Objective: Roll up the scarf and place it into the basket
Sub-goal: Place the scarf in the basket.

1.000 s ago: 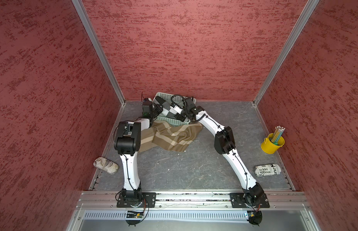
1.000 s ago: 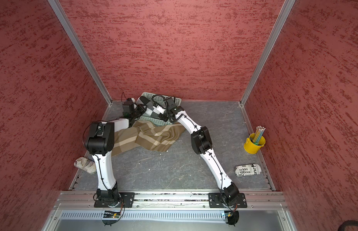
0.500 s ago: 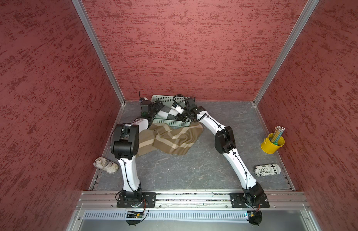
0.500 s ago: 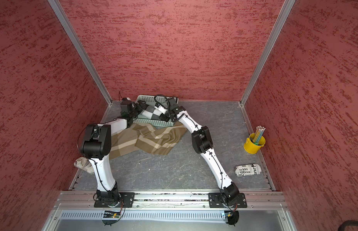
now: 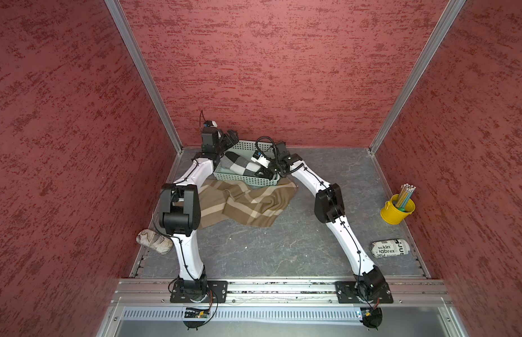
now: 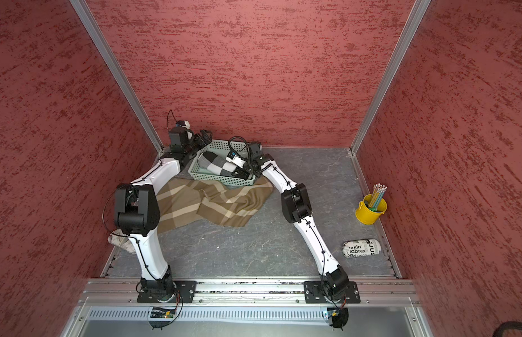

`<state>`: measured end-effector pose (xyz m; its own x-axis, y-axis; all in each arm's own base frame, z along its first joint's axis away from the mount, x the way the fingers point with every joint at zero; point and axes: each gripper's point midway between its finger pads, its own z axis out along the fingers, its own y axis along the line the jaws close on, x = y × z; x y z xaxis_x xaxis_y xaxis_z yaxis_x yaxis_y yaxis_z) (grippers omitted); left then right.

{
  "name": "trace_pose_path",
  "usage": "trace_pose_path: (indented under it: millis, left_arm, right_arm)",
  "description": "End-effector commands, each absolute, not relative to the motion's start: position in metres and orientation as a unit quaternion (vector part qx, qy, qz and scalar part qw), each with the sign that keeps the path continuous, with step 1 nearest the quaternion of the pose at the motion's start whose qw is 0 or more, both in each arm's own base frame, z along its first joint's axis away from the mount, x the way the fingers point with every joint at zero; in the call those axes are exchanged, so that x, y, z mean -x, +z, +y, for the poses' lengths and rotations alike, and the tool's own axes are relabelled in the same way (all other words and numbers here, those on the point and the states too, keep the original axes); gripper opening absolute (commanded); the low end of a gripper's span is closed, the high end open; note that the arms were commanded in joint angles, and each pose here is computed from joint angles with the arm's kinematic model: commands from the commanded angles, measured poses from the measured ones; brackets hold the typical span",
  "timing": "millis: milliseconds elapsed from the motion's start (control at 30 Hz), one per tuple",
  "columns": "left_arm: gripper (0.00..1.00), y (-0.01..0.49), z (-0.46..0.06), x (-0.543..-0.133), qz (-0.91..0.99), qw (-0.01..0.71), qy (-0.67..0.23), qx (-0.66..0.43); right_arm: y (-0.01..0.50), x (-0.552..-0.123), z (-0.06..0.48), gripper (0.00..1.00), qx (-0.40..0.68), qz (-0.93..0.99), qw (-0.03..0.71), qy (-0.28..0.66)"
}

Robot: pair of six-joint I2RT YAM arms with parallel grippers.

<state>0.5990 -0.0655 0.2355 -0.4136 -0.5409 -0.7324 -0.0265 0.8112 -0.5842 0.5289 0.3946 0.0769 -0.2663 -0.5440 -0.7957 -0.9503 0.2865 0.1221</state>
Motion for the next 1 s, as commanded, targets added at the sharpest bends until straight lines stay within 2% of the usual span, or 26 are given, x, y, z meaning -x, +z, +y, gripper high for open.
trace_pose_path:
  millis: [0, 67, 100, 200, 267, 367, 433, 567, 633, 700, 767, 867, 967]
  left_arm:
    - [0.92, 0.177, -0.057, -0.583, 0.854, 0.437, -0.207, 0.193]
    - [0.93, 0.172, -0.052, -0.579, 0.855, 0.431, -0.202, 0.209]
    - [0.95, 0.174, -0.053, -0.578, 0.853, 0.433, -0.207, 0.206]
    - [0.95, 0.181, -0.061, -0.578, 0.850, 0.440, -0.223, 0.186]
    - [0.94, 0.186, -0.063, -0.578, 0.849, 0.442, -0.228, 0.176]
    - [0.93, 0.197, -0.068, -0.577, 0.847, 0.445, -0.238, 0.166]
    - [0.91, 0.205, -0.071, -0.574, 0.844, 0.449, -0.244, 0.161]
    - [0.86, 0.211, -0.082, -0.564, 0.850, 0.437, -0.254, 0.149]
    - [0.85, 0.208, -0.090, -0.554, 0.858, 0.426, -0.253, 0.139]
    - [0.82, 0.205, -0.100, -0.539, 0.863, 0.415, -0.257, 0.129]
    - [0.72, 0.197, -0.110, -0.520, 0.870, 0.398, -0.263, 0.121]
    - [0.58, 0.180, -0.127, -0.488, 0.885, 0.367, -0.266, 0.109]
    - [0.50, 0.154, -0.145, -0.454, 0.902, 0.328, -0.264, 0.091]
  right_arm:
    - [0.071, -0.513, 0.387, 0.38, 0.503, 0.732, 0.286, 0.358]
    - [0.068, -0.525, 0.386, 0.65, 0.479, 0.756, 0.293, 0.336]
    - [0.069, -0.531, 0.386, 0.71, 0.467, 0.767, 0.300, 0.323]
    - [0.090, -0.555, 0.383, 0.75, 0.425, 0.788, 0.342, 0.284]
    - [0.123, -0.570, 0.382, 0.80, 0.405, 0.789, 0.386, 0.254]
    - [0.191, -0.587, 0.378, 0.94, 0.368, 0.776, 0.464, 0.216]
    - [0.234, -0.587, 0.374, 0.97, 0.348, 0.766, 0.499, 0.209]
    - [0.288, -0.573, 0.361, 0.97, 0.308, 0.772, 0.522, 0.193]
    - [0.295, -0.565, 0.348, 0.91, 0.271, 0.795, 0.514, 0.172]
    - [0.284, -0.549, 0.332, 0.78, 0.222, 0.833, 0.483, 0.153]
    - [0.265, -0.525, 0.317, 0.67, 0.172, 0.866, 0.448, 0.141]
    - [0.240, -0.471, 0.303, 0.60, 0.127, 0.884, 0.428, 0.139]
    - [0.229, -0.420, 0.281, 0.57, 0.071, 0.889, 0.426, 0.152]
